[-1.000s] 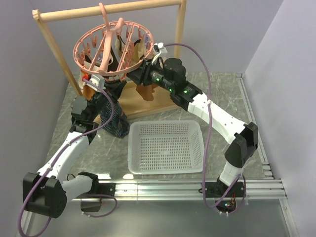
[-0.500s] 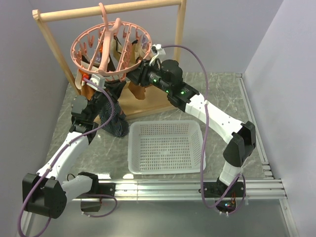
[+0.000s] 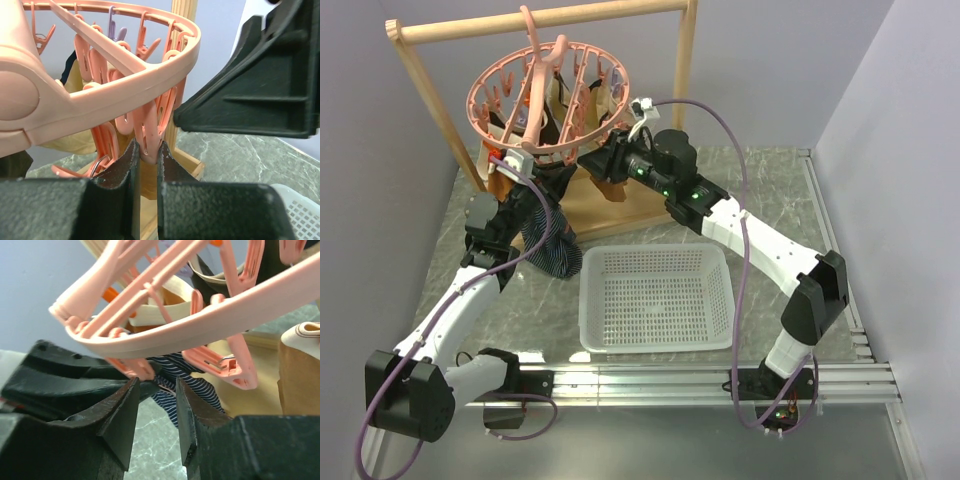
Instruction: Clip the underwear to the hanger
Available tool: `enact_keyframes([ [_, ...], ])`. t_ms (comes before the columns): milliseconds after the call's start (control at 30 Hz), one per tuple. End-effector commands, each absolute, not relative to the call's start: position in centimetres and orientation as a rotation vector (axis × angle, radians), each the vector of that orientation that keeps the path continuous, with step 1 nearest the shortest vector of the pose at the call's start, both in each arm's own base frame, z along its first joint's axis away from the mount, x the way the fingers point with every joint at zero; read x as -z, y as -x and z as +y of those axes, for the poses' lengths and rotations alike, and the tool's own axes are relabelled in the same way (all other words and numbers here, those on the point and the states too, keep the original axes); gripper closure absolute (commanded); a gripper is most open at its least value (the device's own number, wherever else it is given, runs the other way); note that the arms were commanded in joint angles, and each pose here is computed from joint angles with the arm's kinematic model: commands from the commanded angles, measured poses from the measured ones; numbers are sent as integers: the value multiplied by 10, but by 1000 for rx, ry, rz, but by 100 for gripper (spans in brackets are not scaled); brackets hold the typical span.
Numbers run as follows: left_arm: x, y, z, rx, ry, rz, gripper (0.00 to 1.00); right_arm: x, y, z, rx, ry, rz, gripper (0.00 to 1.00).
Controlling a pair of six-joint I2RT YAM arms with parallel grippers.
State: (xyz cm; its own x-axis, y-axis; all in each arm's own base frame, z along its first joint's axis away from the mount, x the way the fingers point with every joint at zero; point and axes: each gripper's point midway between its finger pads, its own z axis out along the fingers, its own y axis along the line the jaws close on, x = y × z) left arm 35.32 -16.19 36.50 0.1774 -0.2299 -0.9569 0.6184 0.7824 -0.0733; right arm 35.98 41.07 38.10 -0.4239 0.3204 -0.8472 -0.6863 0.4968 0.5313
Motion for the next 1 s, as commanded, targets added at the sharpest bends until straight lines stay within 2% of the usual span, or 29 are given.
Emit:
enact_keyframes([
  [0, -386, -349, -168, 633, -394, 1210, 100, -427, -344, 399, -1219, 328, 1509, 57],
  [167, -385, -349, -168, 635, -398, 1212, 100, -442, -344, 404, -1241, 323, 1468, 57],
  [700, -384, -345, -172, 644, -428, 1207, 100, -437, -360, 420, -1200, 276, 1494, 62],
  [900, -385, -343, -172, 638, -443, 1205, 100, -428, -364, 426, -1169, 261, 1529, 67],
  [967, -385, -342, -174, 639, -456, 1205, 100, -429, -364, 426, -1164, 258, 1529, 73],
])
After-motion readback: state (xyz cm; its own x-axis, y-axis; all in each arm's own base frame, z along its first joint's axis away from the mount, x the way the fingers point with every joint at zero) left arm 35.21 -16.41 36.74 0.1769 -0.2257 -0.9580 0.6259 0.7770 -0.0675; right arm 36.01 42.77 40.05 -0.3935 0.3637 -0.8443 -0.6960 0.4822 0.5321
